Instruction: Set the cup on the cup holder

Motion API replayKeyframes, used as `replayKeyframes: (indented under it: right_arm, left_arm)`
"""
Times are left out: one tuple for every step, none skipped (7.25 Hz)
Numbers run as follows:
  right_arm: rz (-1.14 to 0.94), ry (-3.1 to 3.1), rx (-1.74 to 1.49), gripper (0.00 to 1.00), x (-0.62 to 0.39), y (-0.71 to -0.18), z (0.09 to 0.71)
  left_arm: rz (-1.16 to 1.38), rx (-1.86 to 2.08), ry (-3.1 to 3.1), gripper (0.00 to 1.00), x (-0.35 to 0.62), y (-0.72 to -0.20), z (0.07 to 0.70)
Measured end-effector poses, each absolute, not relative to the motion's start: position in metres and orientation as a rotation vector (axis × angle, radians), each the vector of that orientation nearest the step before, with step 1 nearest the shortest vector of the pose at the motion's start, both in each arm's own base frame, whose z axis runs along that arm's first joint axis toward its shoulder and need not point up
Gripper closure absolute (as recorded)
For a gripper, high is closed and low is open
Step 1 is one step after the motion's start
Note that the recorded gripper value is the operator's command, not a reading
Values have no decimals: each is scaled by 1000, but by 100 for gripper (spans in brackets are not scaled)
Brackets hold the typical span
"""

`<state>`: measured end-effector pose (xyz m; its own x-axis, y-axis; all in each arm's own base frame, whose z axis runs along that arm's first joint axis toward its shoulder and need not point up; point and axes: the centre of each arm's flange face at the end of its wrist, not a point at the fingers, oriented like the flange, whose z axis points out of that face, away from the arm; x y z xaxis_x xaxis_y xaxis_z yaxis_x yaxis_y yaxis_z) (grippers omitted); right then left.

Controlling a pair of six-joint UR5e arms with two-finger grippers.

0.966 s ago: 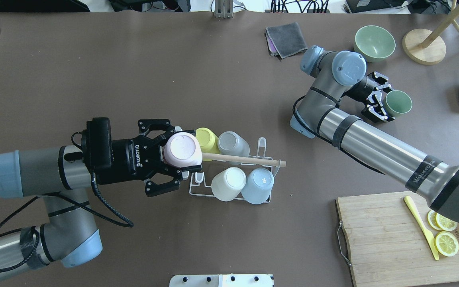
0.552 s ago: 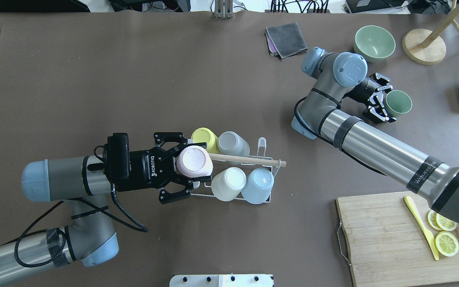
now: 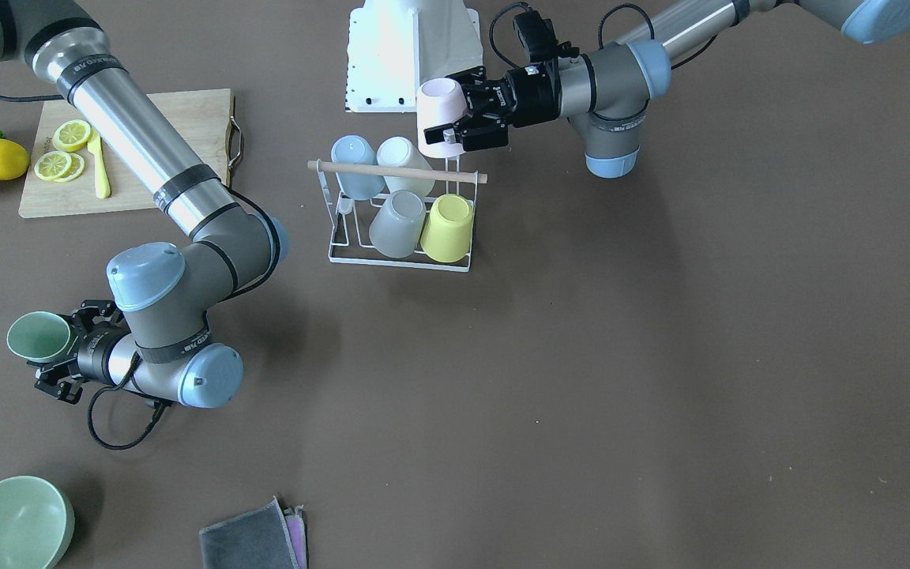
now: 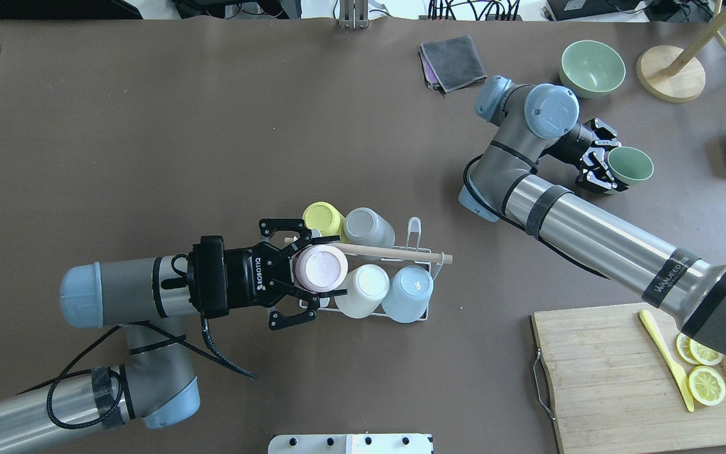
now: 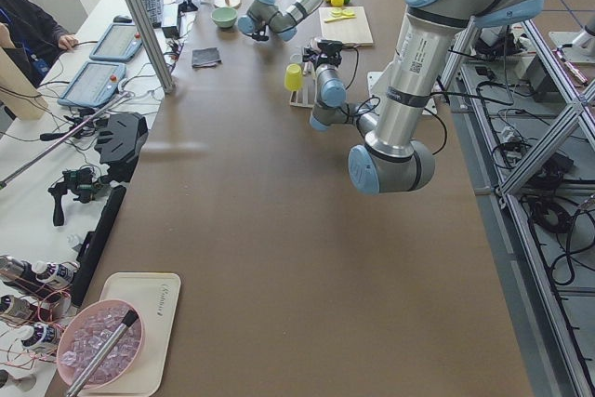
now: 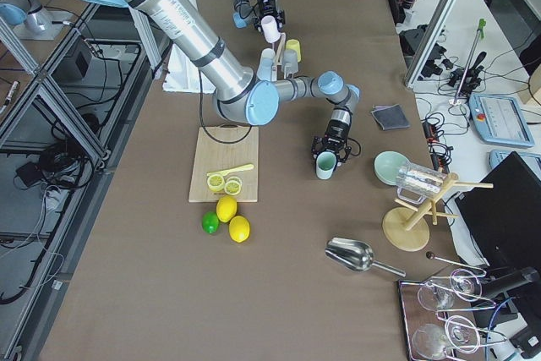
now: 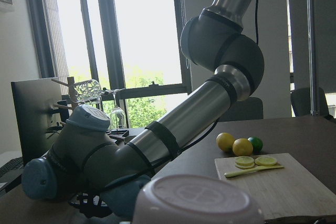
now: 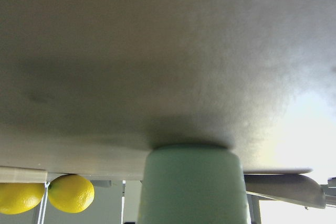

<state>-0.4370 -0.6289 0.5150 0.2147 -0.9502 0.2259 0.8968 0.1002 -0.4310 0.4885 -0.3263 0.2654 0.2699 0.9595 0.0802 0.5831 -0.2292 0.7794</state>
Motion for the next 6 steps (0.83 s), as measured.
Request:
replayKeyframes:
  right_arm:
    - [-1381,118,-541,48,-436,-629,513]
    - [-1389,121,-536,49,-429,-628,511]
    - [-1391,124,-503,51,-414,-621,508]
    - [-1380,114,-446,55,-389,-615,502]
    - [-1364,91,-389,65,-366,-615,488]
    - [-1351,50,-335,65,-351,-618,471]
  left_arm:
    - [778,1933,1376,53,488,-322,273]
    - [786,1944,1373,53,487,-318,280]
    - [789,1952,1371,53,486,-317,283]
    - [791,1954,1369,53,489,-316,284]
    - [798,1946,1365,53,494,-317,286]
    - [804,1936,1359,53,499,-319,289]
